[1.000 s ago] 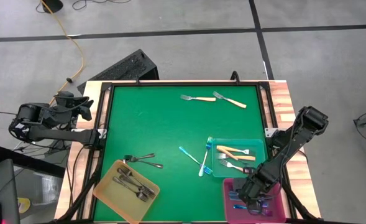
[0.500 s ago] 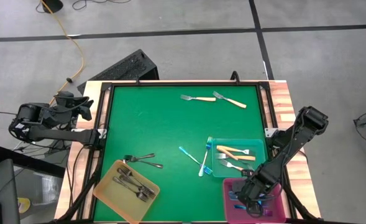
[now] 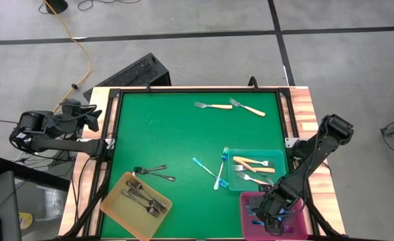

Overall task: Sort silverware by color (type)
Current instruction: Put the black fork into the orange bin

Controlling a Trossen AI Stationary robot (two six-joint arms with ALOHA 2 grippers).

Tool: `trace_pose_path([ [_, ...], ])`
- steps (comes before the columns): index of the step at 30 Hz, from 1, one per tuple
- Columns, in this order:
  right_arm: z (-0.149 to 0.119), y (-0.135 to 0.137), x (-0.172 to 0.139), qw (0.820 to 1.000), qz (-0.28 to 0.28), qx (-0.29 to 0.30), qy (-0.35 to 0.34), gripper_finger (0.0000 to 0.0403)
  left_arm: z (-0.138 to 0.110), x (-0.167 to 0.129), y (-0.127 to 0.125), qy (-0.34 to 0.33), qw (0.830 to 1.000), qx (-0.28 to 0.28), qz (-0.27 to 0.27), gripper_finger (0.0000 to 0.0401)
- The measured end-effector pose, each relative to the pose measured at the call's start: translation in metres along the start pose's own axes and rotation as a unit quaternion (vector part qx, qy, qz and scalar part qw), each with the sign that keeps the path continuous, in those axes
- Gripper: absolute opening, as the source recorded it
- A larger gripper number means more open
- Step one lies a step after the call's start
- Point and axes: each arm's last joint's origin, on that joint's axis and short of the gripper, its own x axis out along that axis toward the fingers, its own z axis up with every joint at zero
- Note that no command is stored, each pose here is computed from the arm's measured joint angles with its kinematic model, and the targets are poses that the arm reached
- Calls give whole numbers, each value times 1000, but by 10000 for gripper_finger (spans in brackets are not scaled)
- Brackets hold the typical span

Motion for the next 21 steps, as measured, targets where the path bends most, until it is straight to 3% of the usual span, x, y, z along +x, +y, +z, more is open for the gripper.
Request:
trace_pose_path([
  [13, 13, 3, -12, 1000, 21, 12, 0, 93, -1, 0, -1, 20, 1000, -1, -16, 158],
  [21, 26, 7, -31, 999, 27, -25, -6, 93, -1, 0, -1, 20, 1000, -1, -16, 158],
])
